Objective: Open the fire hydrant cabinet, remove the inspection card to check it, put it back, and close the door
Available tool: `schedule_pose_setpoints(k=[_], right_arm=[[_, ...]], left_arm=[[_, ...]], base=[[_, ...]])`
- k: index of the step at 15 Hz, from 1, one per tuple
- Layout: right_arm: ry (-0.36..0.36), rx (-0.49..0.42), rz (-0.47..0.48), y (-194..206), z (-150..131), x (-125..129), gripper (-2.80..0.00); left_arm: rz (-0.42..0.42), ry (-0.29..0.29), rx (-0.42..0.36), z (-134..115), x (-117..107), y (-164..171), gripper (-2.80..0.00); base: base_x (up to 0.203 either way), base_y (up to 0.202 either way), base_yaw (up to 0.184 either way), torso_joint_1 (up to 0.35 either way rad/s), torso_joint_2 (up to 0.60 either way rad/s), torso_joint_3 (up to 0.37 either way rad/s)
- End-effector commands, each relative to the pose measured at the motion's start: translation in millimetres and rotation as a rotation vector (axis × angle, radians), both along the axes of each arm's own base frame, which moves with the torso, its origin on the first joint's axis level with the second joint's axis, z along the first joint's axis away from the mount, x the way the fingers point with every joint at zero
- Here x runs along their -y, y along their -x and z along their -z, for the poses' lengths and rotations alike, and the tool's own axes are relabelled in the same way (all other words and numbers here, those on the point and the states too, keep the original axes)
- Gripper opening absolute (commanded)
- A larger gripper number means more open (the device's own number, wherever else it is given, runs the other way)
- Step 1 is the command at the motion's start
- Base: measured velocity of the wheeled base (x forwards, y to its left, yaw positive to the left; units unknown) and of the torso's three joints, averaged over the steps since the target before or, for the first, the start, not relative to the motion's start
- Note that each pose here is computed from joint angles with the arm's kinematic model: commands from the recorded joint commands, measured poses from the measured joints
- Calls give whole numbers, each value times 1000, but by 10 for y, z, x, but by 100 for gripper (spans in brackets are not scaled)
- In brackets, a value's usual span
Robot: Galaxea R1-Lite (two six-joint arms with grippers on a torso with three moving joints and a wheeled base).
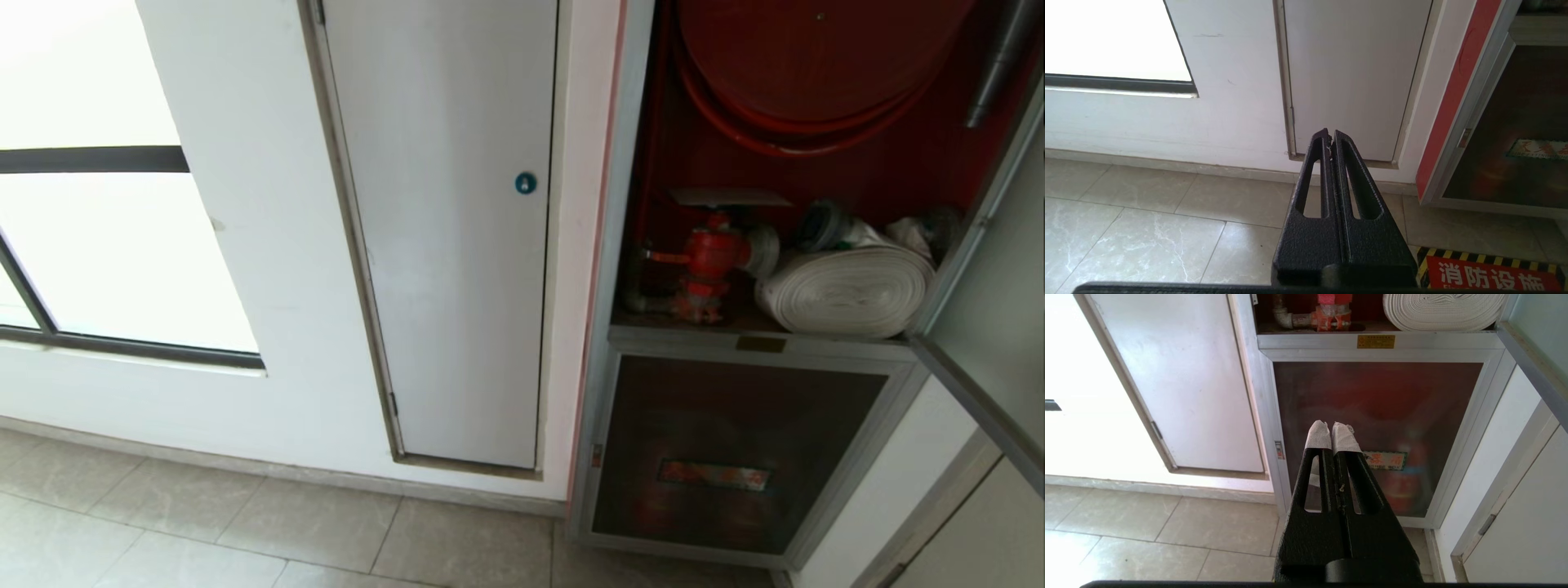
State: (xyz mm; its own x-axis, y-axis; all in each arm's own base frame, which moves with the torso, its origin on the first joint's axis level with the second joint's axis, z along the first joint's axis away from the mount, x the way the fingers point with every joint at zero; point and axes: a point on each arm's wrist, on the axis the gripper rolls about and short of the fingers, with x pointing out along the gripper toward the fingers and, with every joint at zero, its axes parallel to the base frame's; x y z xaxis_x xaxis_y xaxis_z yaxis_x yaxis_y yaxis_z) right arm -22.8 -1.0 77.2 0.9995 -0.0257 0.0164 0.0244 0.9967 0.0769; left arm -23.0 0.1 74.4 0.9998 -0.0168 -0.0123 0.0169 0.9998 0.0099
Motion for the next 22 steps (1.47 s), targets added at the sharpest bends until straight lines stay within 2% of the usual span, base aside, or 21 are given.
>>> schedule_pose_setpoints(k=[1, 22], right_arm=[[0, -4, -1, -4, 12, 0, -280], [7, -7, 4, -8, -40, 0, -280]], left_arm=[[0, -1, -1, 0, 0, -1, -280], [0, -1, -1, 0, 0, -1, -280]], base=[[0, 0, 0, 0, 0, 0], [0, 0, 0, 0, 0, 0]])
